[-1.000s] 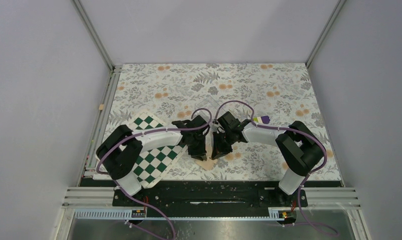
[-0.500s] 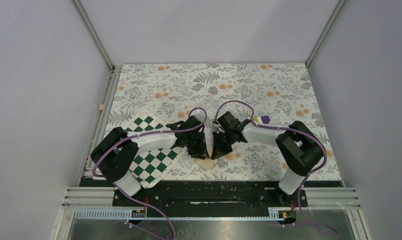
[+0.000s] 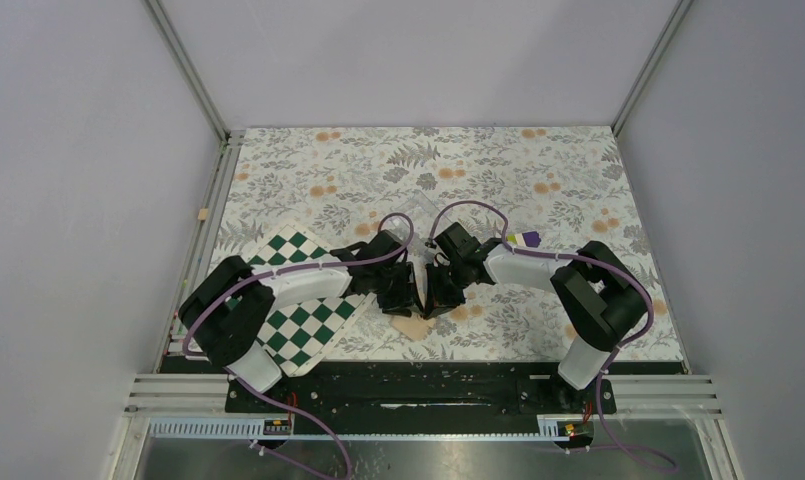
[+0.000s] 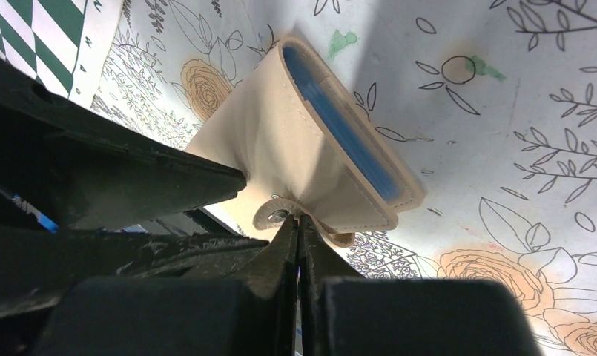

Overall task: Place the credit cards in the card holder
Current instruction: Close the card holder at the center of the board.

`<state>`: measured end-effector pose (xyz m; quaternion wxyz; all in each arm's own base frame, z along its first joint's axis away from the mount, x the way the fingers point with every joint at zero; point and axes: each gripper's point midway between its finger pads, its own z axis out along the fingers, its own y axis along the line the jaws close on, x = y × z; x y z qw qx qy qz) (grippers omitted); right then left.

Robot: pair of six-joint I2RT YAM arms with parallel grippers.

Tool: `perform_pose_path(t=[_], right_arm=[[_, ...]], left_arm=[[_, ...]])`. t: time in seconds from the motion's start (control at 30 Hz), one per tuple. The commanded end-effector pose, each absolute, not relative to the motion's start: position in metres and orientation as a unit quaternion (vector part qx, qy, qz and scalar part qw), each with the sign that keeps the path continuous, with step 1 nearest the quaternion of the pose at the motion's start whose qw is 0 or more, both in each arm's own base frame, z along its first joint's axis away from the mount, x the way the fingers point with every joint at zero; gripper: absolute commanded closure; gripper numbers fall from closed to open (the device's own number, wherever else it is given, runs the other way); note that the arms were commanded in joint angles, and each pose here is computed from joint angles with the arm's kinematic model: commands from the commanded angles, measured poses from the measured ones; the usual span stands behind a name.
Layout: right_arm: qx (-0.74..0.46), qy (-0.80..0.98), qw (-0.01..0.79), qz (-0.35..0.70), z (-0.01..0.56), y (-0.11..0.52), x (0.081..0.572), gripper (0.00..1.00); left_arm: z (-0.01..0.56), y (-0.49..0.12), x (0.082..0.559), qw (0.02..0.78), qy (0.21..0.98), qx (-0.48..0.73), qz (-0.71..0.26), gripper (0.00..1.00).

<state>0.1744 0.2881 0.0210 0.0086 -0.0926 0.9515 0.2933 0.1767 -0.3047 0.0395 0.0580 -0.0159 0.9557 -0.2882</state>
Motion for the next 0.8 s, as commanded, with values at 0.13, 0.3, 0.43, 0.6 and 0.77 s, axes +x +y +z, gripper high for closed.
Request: perform_pose_path(t=[0.13,0.3,0.43,0.6,0.77], right_arm=[[-0.107,0.957,0.005,0.27,0.007,0.286,0.172,1.0],[-0.107,0.957,0.004,0.269,0.007,0.285,0.171,1.0],[-0.108,0.957,0.003,0.27,0.007,0.285,0.171,1.0],[-0.108,0.957,0.001,0.27,0.006,0.285,0.171,1.0],[-0.107,0.957,0.002,0.27,0.006,0.285,0.171,1.0]], left_arm=[[0.068,-0.316,0.19,0.101,0.935,-0.011,-0.341,0.63],[0.058,-0.314,0.187,0.088,0.94,-0.013,-0.328,0.72],[0.047,-0.304,0.187,0.081,0.953,-0.012,-0.29,0.74],[0.04,-0.302,0.185,0.069,0.959,-0.003,-0.274,0.73],[0.038,-0.308,0.183,0.06,0.955,-0.002,-0.291,0.82]])
